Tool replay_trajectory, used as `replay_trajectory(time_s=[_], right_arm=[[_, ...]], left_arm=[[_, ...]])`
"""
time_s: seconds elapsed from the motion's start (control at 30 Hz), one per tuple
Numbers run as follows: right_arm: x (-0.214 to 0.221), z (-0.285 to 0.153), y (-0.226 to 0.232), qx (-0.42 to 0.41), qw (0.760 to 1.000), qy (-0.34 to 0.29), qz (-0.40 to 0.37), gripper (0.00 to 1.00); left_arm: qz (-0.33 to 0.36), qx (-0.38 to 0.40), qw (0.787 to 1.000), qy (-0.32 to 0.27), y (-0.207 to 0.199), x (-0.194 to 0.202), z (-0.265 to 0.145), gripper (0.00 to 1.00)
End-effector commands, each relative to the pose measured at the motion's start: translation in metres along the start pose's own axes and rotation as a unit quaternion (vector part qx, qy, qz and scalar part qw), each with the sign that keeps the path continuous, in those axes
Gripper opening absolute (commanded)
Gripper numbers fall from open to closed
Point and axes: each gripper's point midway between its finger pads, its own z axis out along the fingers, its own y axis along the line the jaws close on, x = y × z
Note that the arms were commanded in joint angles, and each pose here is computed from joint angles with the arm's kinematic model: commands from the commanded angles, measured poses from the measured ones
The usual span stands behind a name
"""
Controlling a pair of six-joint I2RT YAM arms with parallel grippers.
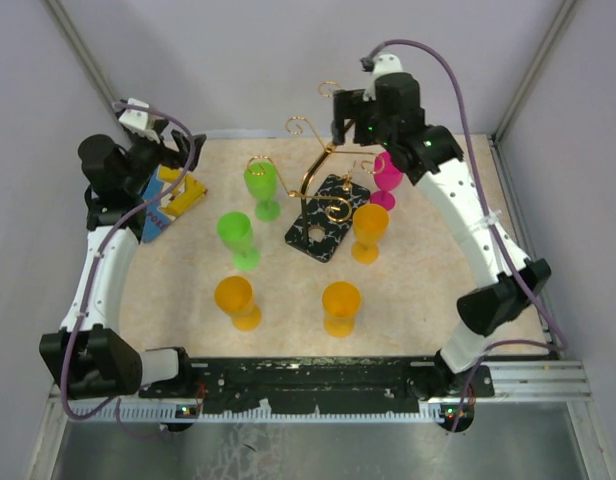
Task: Place the wine glass upside down on the wine glass rack
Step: Pick up the wine glass at the center of the board.
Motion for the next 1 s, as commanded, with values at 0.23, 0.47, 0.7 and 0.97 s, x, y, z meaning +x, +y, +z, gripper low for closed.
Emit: replay_trajectory(time_s=[0.23,0.47,0.7,0.97], right_arm=[[0.021,0.005,0.084,-0.062,0.995,0.079,0.009,0.99],[0.05,-0.002,0.101,-0.057,0.989,0.133,-0.012,0.99],[0.084,-0.002,0.11,-0.048,0.983,0.174,-0.013,0.99],[0.103,0.003,0.103,-0.022,0.981,0.193,-0.029,0.99]], left_arm=[[0.0,0.007,1.0,0.021,-0.002,0.014,0.003,1.0],[-0.002,0.007,1.0,0.031,-0.001,0.024,0.003,1.0],[-0.009,0.012,0.999,0.04,-0.003,0.034,0.005,1.0],[-0.011,0.017,0.999,0.044,-0.005,0.039,0.005,1.0]])
